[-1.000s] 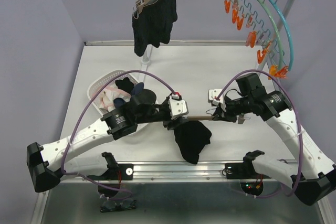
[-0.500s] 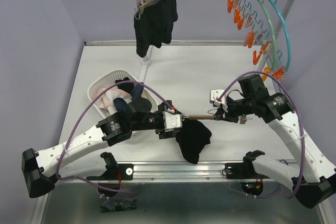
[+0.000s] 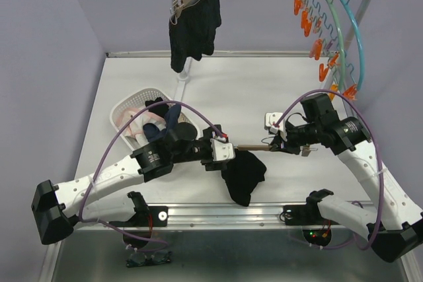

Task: Remove the underwear clipped to the hanger
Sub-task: Remove the underwear from the hanger, then place the hanger at the clothesline.

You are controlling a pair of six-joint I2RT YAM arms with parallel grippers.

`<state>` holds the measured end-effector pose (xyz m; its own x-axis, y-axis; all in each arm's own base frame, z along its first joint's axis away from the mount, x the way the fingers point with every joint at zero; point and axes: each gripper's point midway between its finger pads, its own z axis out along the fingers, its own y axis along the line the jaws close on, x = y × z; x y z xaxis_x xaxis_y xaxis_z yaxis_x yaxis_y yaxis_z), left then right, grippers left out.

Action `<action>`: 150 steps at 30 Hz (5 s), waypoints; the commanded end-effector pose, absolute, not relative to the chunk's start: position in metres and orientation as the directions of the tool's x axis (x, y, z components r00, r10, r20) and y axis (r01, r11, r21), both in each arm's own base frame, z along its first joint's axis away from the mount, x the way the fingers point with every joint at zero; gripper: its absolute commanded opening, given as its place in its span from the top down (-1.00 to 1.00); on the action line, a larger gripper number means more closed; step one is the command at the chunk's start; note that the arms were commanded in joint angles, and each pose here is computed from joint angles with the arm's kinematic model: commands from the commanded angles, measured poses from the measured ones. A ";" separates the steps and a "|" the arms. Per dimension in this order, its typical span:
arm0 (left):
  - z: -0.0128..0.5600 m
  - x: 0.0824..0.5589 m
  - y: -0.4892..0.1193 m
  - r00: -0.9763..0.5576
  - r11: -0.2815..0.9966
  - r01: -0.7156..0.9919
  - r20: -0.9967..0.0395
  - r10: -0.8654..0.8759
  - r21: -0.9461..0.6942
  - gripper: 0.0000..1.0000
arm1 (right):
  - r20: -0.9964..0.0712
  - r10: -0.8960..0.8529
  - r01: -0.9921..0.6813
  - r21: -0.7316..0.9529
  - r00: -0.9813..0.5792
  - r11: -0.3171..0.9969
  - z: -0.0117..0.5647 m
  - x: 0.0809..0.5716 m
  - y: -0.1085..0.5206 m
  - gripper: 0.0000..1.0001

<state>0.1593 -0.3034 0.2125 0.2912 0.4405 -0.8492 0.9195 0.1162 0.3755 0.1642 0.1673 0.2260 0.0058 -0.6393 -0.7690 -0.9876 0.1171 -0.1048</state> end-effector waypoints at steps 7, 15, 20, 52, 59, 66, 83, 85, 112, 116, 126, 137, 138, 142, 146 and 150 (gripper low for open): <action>0.224 0.164 -0.320 0.320 0.115 0.915 -0.868 0.379 0.387 -0.58 | -0.802 -0.597 -0.988 -0.103 0.016 0.113 0.235 0.160 0.171 0.99; 0.226 0.166 -0.326 0.302 0.125 0.921 -0.878 0.372 0.370 -0.10 | -0.807 -0.590 -0.990 -0.093 0.010 0.109 0.235 0.159 0.172 0.99; 0.230 0.166 -0.329 0.294 0.130 0.924 -0.887 0.355 0.359 1.00 | -0.809 -0.588 -0.989 -0.096 0.012 0.111 0.236 0.159 0.171 0.99; 0.271 0.152 -0.351 0.300 0.040 0.947 -0.919 0.254 0.320 -0.86 | -0.806 -0.592 -0.993 -0.069 -0.004 0.100 0.230 0.154 0.169 0.99; 0.254 0.156 -0.376 0.256 -0.016 0.964 -0.916 0.309 0.264 -0.47 | -0.805 -0.593 -0.994 -0.057 -0.011 0.096 0.224 0.150 0.168 0.99; 0.234 0.156 -0.383 0.234 -0.026 0.970 -0.901 0.366 0.242 -0.26 | -0.812 -0.584 -0.995 -0.054 -0.006 0.084 0.225 0.149 0.170 0.99; 0.225 0.157 -0.378 0.181 0.031 0.977 -0.893 0.411 0.213 1.00 | -0.824 -0.567 -0.989 -0.069 -0.016 0.128 0.236 0.153 0.169 -0.18; 0.219 0.160 -0.373 0.155 0.063 0.977 -0.887 0.434 0.202 1.00 | -0.824 -0.566 -0.982 -0.093 -0.017 0.166 0.245 0.158 0.164 -0.99; 0.337 0.313 -0.333 -0.196 0.667 0.745 -0.959 0.206 -0.010 1.00 | -0.867 -0.387 -0.487 -0.204 -0.312 0.849 0.257 0.228 0.051 -1.00; 0.397 0.333 -0.343 -0.130 0.693 0.720 -0.986 0.100 -0.024 1.00 | -0.881 -0.407 -0.638 -0.174 -0.239 0.750 0.237 0.212 0.078 -1.00; 0.461 0.392 -0.386 -0.089 0.693 0.715 -0.995 -0.048 -0.097 1.00 | -0.908 -0.374 -0.746 -0.115 -0.189 0.656 0.212 0.203 0.103 -1.00; 0.523 0.418 -0.398 0.058 0.672 0.728 -0.965 -0.258 -0.136 1.00 | -0.914 -0.374 -0.759 -0.128 -0.160 0.638 0.214 0.199 0.106 -1.00; 0.528 0.417 -0.397 0.067 0.669 0.731 -0.960 -0.270 -0.137 1.00 | -0.914 -0.373 -0.759 -0.127 -0.161 0.639 0.214 0.199 0.106 -1.00; 0.534 0.417 -0.399 0.079 0.663 0.735 -0.953 -0.291 -0.141 1.00 | -0.914 -0.375 -0.757 -0.132 -0.158 0.640 0.214 0.199 0.106 -1.00; 0.539 0.426 -0.397 0.101 0.678 0.719 -0.942 -0.319 -0.152 1.00 | -0.914 -0.373 -0.762 -0.127 -0.158 0.635 0.213 0.199 0.107 -1.00; 0.543 0.437 -0.394 0.110 0.682 0.710 -0.928 -0.357 -0.178 1.00 | -0.915 -0.371 -0.766 -0.123 -0.159 0.631 0.213 0.198 0.108 -1.00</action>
